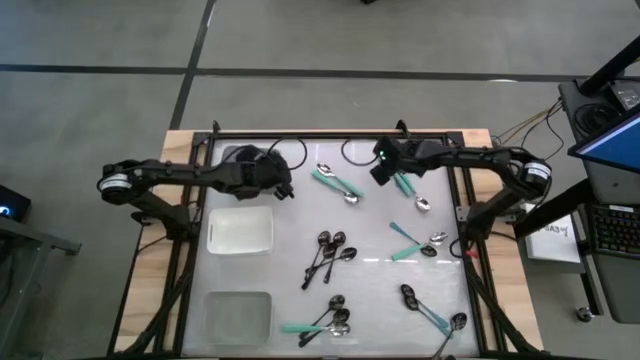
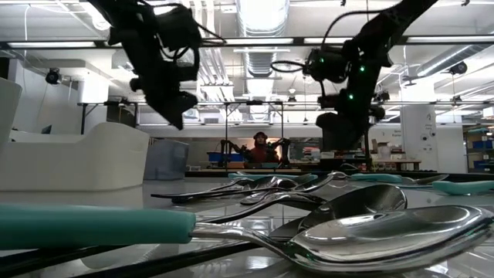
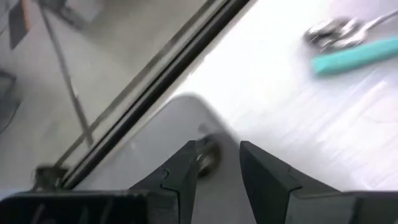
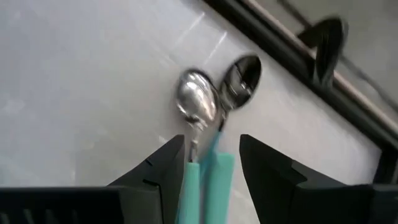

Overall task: Sort silverware by color (type)
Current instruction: Put the light green spoon into the white bin

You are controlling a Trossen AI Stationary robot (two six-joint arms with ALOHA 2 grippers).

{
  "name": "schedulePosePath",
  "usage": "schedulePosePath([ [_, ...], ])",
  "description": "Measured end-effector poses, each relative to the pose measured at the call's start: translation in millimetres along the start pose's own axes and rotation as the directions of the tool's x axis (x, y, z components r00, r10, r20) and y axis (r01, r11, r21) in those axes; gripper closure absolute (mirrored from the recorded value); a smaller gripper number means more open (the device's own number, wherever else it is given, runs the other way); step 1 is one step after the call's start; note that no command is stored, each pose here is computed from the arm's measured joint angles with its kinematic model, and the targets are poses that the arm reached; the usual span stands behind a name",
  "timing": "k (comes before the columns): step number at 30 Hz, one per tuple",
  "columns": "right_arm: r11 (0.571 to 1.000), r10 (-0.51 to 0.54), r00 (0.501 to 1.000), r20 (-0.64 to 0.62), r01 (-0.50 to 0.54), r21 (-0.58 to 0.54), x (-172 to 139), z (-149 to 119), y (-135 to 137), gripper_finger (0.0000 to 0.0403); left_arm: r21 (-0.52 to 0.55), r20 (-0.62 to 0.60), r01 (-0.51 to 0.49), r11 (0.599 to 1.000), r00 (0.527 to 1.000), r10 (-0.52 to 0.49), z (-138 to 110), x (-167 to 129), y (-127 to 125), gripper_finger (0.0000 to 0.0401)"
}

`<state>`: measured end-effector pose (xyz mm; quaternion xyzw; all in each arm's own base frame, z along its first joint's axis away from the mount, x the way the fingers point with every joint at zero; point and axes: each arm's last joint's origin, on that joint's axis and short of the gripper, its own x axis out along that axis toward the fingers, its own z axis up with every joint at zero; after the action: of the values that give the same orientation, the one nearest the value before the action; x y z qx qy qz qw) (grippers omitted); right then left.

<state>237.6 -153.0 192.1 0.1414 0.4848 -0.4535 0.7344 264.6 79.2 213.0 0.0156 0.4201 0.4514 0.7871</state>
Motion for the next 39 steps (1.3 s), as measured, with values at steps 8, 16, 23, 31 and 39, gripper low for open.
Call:
schedulePosePath([
  [8,1.0,0.014,0.988,-0.152,-0.01,0.03,7,-8,-19,0.0276,-0.008,0.166,0.254,0.967,0.954,-0.249,20,-8,-15,0.0297],
  [16,0.999,0.014,0.971,-0.237,-0.003,0.05,7,-17,-21,0.0282,0.06,0.376,0.535,0.843,0.77,-0.516,42,-24,-29,0.0297],
  [23,0.995,0.074,0.942,-0.326,-0.049,0.085,17,-43,-16,0.0285,0.115,0.428,0.579,0.808,0.705,-0.566,46,-31,-34,0.0297],
  [31,0.995,0.083,0.949,-0.305,-0.06,0.083,16,-44,-9,0.0284,0.111,0.439,0.577,0.809,0.702,-0.561,48,-32,-33,0.0297],
  [39,0.997,0.057,0.952,-0.301,-0.04,0.064,23,-46,-9,0.0285,0.111,0.439,0.576,0.81,0.703,-0.56,48,-31,-33,0.0297],
])
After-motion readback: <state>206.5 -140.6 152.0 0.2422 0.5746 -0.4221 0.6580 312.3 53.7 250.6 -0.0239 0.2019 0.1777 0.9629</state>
